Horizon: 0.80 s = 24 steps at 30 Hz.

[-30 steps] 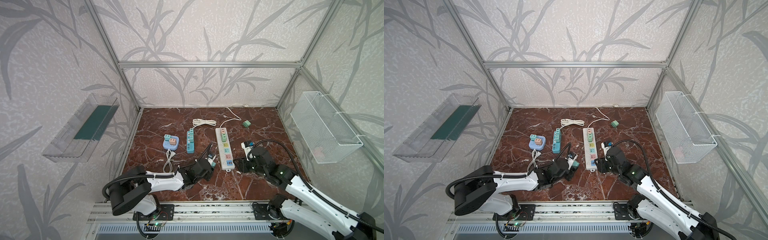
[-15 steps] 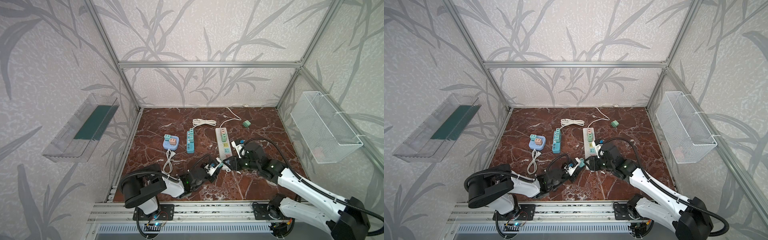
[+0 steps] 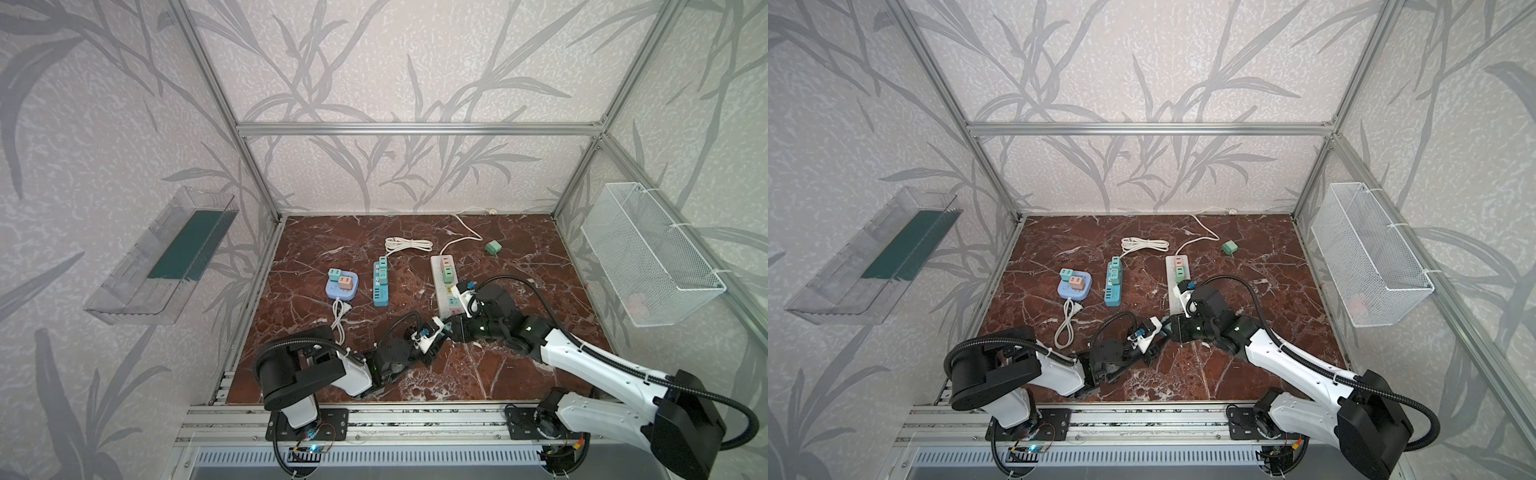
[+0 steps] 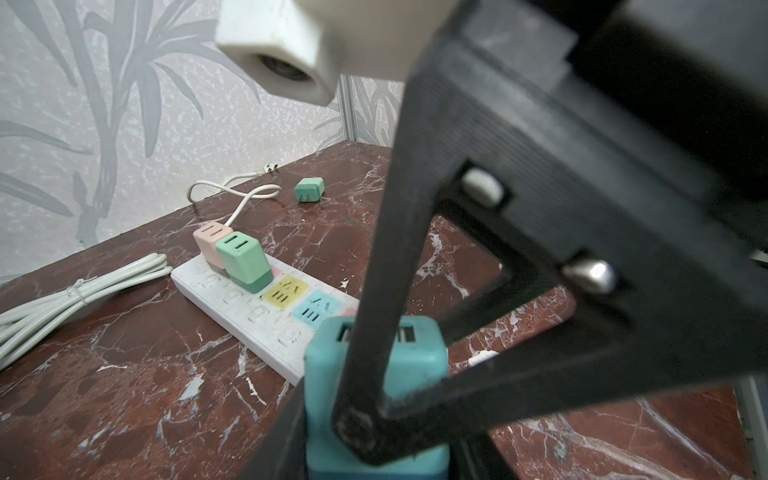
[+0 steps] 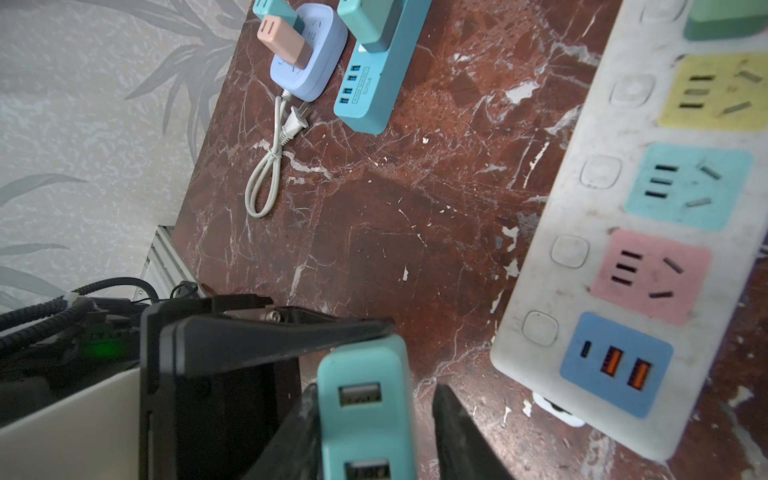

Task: Insert the plug
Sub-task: 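Close the right gripper on the teal adapter while left gripper releases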

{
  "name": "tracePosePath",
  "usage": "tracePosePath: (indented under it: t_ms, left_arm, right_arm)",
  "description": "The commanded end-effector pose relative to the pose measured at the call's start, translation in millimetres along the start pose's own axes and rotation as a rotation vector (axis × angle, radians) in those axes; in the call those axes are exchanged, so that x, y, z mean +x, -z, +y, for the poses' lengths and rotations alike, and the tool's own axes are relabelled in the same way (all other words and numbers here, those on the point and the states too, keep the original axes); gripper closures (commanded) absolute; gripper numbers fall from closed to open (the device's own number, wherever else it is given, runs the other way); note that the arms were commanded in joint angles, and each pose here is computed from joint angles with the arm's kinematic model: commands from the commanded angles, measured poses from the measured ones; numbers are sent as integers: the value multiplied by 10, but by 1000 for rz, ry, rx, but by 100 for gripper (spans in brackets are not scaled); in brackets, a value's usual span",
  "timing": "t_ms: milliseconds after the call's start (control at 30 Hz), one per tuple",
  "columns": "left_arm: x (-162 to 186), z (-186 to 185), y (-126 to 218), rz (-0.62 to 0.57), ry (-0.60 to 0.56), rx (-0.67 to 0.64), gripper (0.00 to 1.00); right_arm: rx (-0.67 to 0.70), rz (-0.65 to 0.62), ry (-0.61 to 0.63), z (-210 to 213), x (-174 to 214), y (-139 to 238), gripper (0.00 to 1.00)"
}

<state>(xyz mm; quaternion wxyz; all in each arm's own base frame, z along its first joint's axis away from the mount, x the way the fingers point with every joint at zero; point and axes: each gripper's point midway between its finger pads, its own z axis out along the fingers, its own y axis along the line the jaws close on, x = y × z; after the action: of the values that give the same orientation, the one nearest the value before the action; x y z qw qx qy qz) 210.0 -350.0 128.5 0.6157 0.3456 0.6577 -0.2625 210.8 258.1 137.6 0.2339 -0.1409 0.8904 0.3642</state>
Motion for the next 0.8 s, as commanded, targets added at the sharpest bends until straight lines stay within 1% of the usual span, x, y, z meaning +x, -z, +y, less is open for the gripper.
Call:
tracePosePath:
  t_ms: [0,67,100,167,200,300,400,467,600,667,767]
  left_arm:
    - [-106,-24,22,-53,11,11,69]
    - [-99,-23,23,-51,15,10,66]
    - [-92,-22,24,-50,18,9,62]
    - [-75,-7,26,-46,26,1,46]
    - [-70,10,34,-48,30,-8,39]
    - [-71,99,91,-62,61,-53,31]
    - [-57,257,189,-61,110,-131,28]
    - [-48,390,288,-66,157,-197,26]
    - [6,748,563,-65,266,-385,26]
    - [101,883,681,-16,289,-470,26]
    - [204,1006,788,132,274,-569,26]
  right_arm:
    - [-38,-22,16,107,-71,13,63]
    - [-39,-24,16,107,-69,15,71]
    - [-44,-27,16,116,-71,20,77]
    - [-52,-37,16,138,-86,38,86]
    - [-52,-45,17,146,-100,53,89]
    - [-37,-84,24,158,-186,123,92]
    - [13,-132,47,139,-317,208,93]
    - [79,-172,75,70,-427,261,94]
    - [305,-248,151,-256,-642,326,97]
    - [370,-252,208,-347,-715,301,97]
    - [447,-275,255,-465,-836,248,98]
